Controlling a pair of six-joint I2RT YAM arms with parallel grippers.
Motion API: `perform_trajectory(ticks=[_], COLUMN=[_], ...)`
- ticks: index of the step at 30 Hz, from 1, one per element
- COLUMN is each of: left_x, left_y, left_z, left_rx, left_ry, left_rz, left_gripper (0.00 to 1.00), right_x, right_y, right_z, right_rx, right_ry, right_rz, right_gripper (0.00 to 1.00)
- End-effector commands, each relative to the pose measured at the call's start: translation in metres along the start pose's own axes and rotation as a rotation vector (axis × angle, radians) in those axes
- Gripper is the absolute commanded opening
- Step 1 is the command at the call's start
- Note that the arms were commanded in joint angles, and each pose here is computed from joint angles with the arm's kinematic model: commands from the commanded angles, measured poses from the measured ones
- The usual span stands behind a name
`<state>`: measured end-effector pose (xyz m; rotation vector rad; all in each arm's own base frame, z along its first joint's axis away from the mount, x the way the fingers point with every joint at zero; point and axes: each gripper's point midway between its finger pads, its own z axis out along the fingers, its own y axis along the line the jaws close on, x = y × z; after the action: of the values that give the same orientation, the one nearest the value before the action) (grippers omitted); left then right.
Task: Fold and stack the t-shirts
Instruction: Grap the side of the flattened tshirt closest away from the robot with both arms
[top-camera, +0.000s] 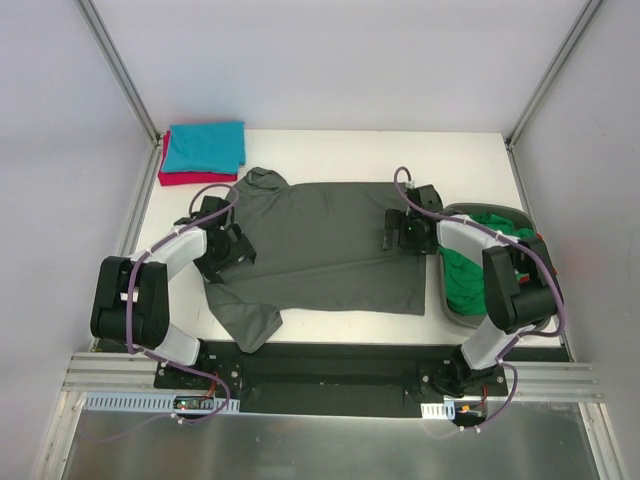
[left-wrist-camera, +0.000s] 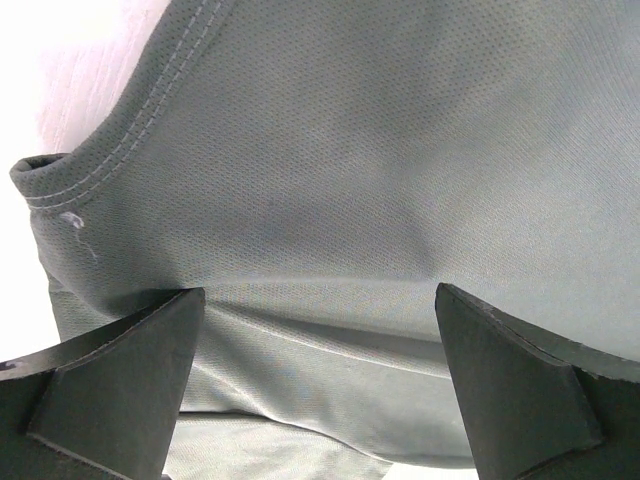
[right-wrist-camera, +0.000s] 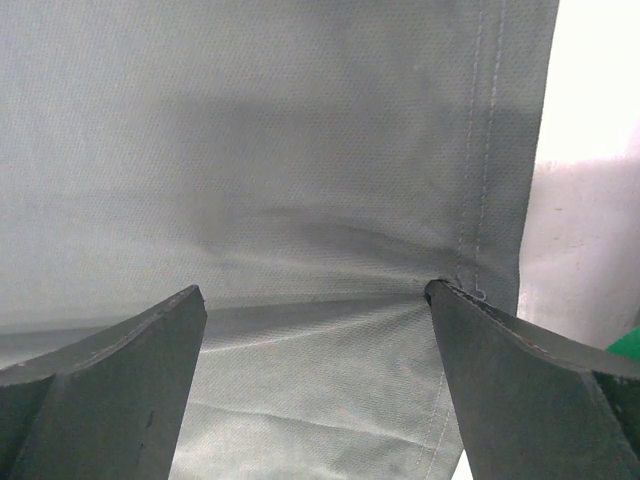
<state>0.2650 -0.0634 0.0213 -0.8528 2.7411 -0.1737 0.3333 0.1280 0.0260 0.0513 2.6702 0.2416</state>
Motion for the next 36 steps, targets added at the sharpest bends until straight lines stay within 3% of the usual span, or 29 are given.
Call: perform_trajectory(ticks=[1,5,9,15,18,22,25,29,36], left_x=[0.003,0.001,0.016,0.089,0.129,0.169,0.173,0.18,0.186], left_y=[-0.018,-0.017,-0.005,0.022,0.049,0.072,0.082,0.086,0.083], left_z=[-0.011,-0.038,-0.06,-0.068,-0.062,-0.054,-0.055,-0.053,-0.053], left_rx=[0.071,0.066,0.097,0.134,0.071,0.016,-0.031,-0.065,-0.094], left_ry=[-0.017,-0.159,-0.184,-0.028,0.051,0.15,0.133,0.149,0.184], left_rz=[0.041,0.044,0.025,0.045,0.028,-0.022,-0.04,-0.016,0.013], left_gripper=[0.99,0.99,0.99,0.99,0.97,0.87,0.67,0.59,0.32], right_x=[0.003,-0.004,0.007,0.033,0.043,0.044,0.043,0.045,0.048], right_y=[0.01,0.021,0.024,0.018,0.015,0.013,0.014,0.014,0.012], right_z=[-0.022,-0.048,-0.07,-0.092,-0.095,-0.095,-0.094,-0.09,-0.086], right_rx=[-0.074,-0.086,-0.069,-0.091,-0.101,-0.093,-0.1,-0.097,-0.09], right_ry=[0.006,-0.052,-0.089,-0.155,-0.16,-0.164,-0.159,-0.151,-0.139], right_rz=[-0.048,-0.105,-0.175,-0.089,-0.08,-0.082,-0.088,-0.092,-0.093], right_gripper=[0.96,0.96,0.96,0.96,0.96,0.96,0.96,0.96,0.96])
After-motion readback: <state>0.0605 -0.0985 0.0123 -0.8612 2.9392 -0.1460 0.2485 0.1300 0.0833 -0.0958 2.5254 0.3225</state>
